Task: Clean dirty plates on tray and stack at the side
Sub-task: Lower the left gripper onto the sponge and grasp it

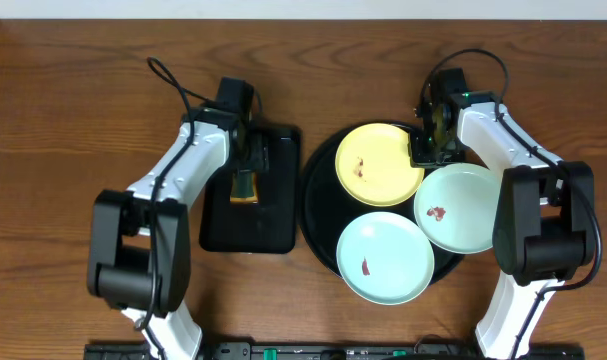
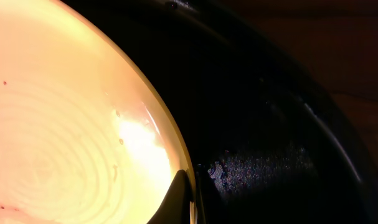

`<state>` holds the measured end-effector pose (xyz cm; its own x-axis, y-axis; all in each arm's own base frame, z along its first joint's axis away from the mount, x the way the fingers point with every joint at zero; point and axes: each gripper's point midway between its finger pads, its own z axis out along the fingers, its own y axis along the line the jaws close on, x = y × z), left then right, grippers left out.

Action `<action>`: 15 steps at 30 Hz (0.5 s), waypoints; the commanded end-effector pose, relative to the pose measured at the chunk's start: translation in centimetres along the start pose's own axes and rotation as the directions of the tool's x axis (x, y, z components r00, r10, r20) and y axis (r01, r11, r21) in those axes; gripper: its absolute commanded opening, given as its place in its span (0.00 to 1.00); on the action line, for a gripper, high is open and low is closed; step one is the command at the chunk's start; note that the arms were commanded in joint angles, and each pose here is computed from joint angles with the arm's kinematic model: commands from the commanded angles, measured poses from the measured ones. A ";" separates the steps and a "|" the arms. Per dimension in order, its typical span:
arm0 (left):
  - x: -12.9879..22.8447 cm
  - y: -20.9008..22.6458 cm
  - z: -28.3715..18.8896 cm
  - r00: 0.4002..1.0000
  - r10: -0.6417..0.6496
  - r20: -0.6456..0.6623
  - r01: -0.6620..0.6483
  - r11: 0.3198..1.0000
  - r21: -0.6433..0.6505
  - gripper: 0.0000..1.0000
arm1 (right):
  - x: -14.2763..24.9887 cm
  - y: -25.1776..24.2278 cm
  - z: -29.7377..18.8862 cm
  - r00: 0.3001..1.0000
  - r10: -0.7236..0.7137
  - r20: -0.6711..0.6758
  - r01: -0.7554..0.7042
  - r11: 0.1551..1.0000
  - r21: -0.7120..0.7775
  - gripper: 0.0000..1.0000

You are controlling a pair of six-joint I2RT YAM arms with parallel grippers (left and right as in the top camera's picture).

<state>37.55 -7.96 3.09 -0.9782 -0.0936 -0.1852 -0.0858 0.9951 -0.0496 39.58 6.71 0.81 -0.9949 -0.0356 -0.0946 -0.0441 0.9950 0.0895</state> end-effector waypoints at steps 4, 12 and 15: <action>0.3 0.9 2.6 0.999 0.016 -0.040 -0.019 0.997 -0.069 0.66 | 0.3 0.2 0.2 1.000 -0.023 -0.006 0.024 0.999 0.023 0.01; -0.1 0.8 1.6 1.000 0.016 -0.018 -0.017 0.998 -0.062 0.08 | 0.3 0.2 0.2 1.000 -0.023 -0.005 0.024 0.999 0.023 0.01; 0.5 0.5 0.9 0.999 0.015 -0.036 -0.017 0.999 -0.040 0.76 | 0.3 0.2 0.2 1.000 -0.023 -0.006 0.024 0.999 0.023 0.02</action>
<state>36.83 -7.25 0.27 -0.9896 -0.0827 -0.1175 -0.0842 0.9964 0.0078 39.58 6.71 0.81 -0.9949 -0.0356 -0.0946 -0.0441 0.9950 0.0895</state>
